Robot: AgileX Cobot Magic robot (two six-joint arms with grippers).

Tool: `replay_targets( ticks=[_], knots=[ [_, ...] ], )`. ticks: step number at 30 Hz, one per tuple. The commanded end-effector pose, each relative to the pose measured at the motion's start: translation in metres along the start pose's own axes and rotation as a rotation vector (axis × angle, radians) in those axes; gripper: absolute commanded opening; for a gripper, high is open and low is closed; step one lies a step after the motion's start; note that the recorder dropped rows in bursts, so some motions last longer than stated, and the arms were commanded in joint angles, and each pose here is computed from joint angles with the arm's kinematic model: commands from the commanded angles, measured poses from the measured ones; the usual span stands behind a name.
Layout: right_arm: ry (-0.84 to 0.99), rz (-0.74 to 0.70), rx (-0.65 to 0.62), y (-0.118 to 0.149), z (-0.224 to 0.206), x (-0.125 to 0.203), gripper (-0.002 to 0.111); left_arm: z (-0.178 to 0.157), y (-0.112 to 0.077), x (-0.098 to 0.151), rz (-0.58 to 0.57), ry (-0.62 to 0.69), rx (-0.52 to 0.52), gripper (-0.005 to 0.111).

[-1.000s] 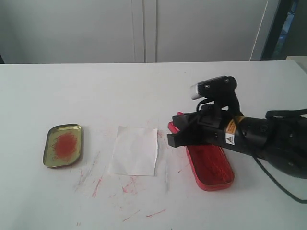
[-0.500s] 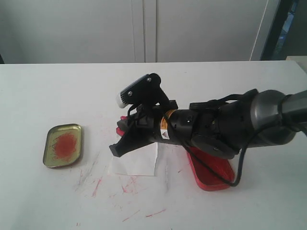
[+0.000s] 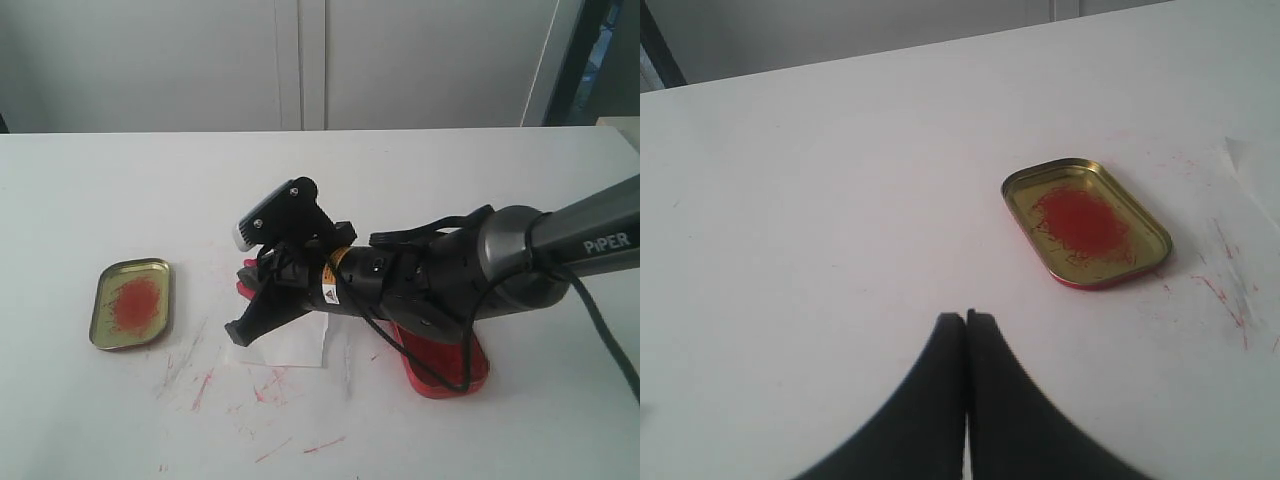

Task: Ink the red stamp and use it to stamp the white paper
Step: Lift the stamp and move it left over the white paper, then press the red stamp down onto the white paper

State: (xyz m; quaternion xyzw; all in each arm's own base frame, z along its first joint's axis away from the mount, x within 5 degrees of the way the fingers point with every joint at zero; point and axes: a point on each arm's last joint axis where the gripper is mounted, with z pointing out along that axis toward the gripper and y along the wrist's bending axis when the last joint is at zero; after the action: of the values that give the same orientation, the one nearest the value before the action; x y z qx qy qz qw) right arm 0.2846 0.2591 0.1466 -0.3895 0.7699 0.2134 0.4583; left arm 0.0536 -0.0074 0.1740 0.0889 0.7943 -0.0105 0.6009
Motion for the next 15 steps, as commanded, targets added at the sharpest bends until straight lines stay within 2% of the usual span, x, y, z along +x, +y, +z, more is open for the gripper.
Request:
replay_targets(
  ticks=[1,15],
  knots=[
    [0.015,-0.011,0.018,-0.0019,0.0062,0.0067,0.000,0.0000,-0.0005,0.0005,-0.002,-0.003,0.007,0.000],
    [-0.068,0.059,0.067,-0.0066,0.0091,0.0032,0.000,0.0000,-0.0005,0.0005,-0.002,-0.003,0.007,0.000]
  ],
)
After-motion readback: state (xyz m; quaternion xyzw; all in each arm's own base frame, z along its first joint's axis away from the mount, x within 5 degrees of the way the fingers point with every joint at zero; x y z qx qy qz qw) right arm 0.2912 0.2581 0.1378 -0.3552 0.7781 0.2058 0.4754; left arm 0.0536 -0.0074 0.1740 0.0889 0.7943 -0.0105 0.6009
